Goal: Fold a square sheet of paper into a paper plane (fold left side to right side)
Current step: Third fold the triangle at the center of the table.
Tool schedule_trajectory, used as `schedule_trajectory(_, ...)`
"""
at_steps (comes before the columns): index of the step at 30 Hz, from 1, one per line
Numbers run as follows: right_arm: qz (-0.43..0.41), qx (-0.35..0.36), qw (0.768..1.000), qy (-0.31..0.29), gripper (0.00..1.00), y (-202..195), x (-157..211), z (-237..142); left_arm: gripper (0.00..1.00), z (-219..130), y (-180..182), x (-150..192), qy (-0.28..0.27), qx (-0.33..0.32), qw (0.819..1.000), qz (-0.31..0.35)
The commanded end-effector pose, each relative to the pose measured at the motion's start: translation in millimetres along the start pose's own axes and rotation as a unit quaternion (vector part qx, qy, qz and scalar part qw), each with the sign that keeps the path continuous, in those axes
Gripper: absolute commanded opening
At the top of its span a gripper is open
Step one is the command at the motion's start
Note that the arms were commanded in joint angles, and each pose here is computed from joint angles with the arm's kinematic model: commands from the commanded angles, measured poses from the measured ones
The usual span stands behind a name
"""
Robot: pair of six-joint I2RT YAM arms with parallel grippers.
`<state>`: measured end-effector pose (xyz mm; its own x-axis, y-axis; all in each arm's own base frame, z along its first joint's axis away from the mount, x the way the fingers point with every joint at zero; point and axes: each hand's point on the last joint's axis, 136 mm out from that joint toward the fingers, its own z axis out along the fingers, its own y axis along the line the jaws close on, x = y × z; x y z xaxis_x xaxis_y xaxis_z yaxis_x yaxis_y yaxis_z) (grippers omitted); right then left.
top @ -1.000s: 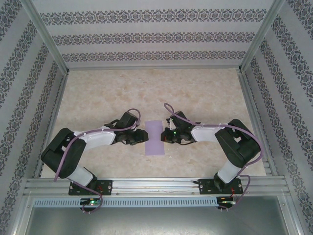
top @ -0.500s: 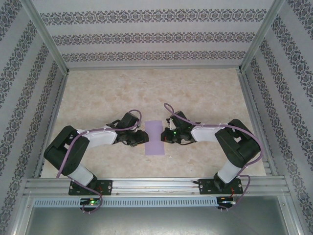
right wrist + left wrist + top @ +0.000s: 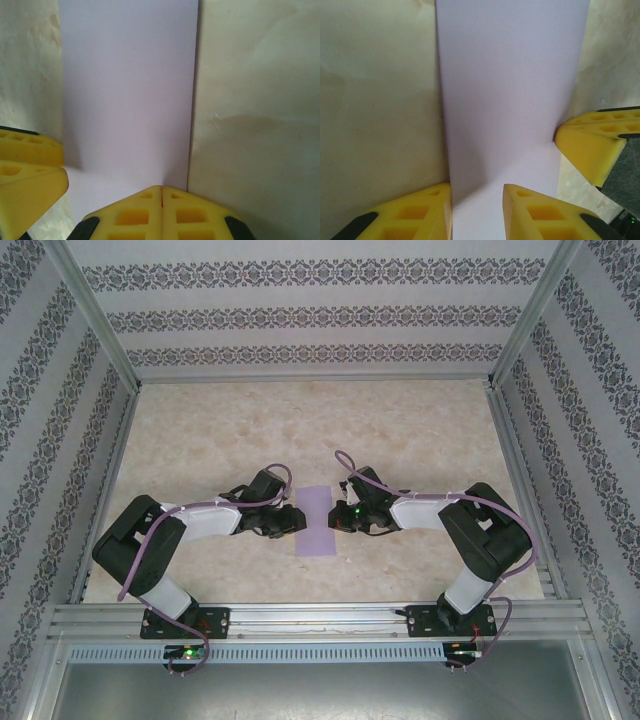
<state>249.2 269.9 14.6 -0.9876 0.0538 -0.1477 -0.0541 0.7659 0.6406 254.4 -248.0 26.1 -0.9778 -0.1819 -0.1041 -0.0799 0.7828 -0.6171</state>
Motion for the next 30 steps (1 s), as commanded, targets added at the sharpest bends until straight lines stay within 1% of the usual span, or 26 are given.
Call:
schedule_trajectory(1, 0.004, 0.039, 0.999, 0.017, 0.00, -23, 15, 7, 0.30, -3, -14, -5, -0.016, 0.021, 1.000, 0.004)
schedule_trajectory(8, 0.002, 0.036, 0.999, 0.016, 0.00, -20, 13, 7, 0.22, -9, -14, -6, -0.023, 0.016, 1.000, 0.006)
schedule_trajectory(12, -0.006, 0.030, 0.999, 0.009, 0.00, -17, 10, 4, 0.11, -9, -16, -5, -0.020, 0.021, 1.000, 0.003)
schedule_trajectory(15, -0.030, 0.018, 0.999, -0.010, 0.00, -5, 1, -3, 0.04, -10, -19, -4, -0.018, 0.028, 0.999, -0.001)
schedule_trajectory(18, -0.071, 0.007, 0.996, -0.046, 0.12, 10, -12, -18, 0.01, -11, -22, -4, -0.018, 0.032, 0.999, -0.006)
schedule_trajectory(23, -0.142, 0.008, 0.983, -0.112, 0.32, 26, -22, -50, 0.01, -13, -25, -3, -0.019, 0.041, 0.999, -0.021)
schedule_trajectory(24, -0.160, 0.013, 0.979, -0.125, 0.36, 29, -20, -56, 0.01, -13, -25, -3, -0.018, 0.042, 0.999, -0.024)
schedule_trajectory(27, -0.225, 0.033, 0.961, -0.158, 0.46, 37, -7, -66, 0.01, -13, -25, -2, -0.016, 0.043, 0.998, -0.034)
schedule_trajectory(30, -0.297, 0.057, 0.937, -0.177, 0.53, 48, 12, -67, 0.01, -14, -25, -2, -0.018, 0.042, 0.998, -0.044)
